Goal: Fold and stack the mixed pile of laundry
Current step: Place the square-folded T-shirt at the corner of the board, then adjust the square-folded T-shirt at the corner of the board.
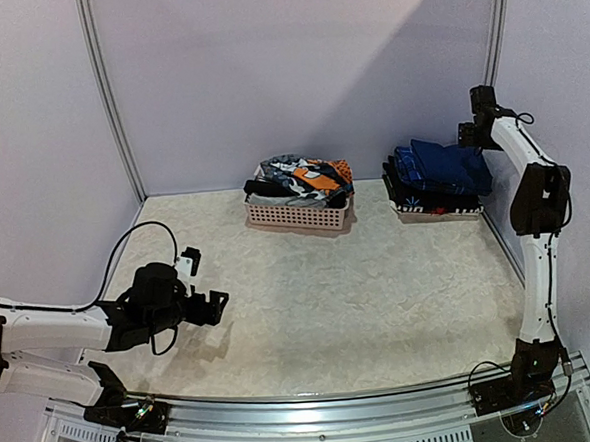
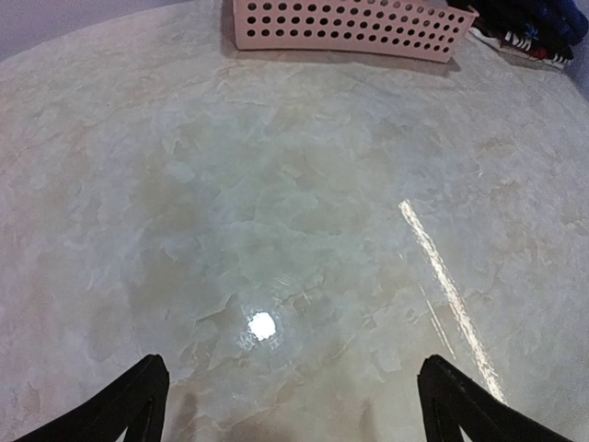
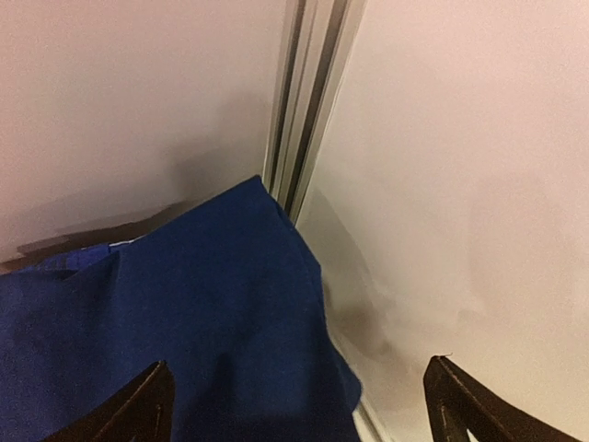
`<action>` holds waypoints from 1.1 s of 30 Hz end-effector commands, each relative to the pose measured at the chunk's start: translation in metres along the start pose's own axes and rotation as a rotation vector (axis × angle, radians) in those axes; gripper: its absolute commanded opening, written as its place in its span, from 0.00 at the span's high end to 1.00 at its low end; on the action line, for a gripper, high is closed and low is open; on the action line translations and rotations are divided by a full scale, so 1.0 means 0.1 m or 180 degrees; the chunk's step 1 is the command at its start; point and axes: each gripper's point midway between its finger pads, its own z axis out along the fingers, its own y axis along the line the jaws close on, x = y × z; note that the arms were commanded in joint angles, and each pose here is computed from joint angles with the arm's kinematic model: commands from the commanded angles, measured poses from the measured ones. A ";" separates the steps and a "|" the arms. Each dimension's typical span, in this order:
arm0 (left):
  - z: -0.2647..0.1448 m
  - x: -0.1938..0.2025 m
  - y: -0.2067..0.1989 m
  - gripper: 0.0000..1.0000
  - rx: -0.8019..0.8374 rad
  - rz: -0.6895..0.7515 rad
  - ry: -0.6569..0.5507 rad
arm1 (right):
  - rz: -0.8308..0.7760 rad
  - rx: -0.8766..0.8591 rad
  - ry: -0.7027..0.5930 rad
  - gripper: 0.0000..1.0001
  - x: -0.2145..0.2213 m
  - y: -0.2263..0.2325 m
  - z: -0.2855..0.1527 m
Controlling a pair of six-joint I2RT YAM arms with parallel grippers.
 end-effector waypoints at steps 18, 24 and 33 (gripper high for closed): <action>0.04 0.02 -0.03 0.04 0.0011 0.0046 0.0019 | -0.0061 -0.0469 -0.0148 0.01 -0.28 0.28 -0.78; 0.06 -0.01 -0.05 0.04 0.0036 0.0044 0.0015 | -0.0328 -0.0902 -0.0147 0.01 -0.18 0.82 -1.02; 0.06 0.01 -0.06 0.04 0.0047 0.0039 0.0042 | -0.0743 -0.1168 0.0160 0.05 0.34 1.38 -0.89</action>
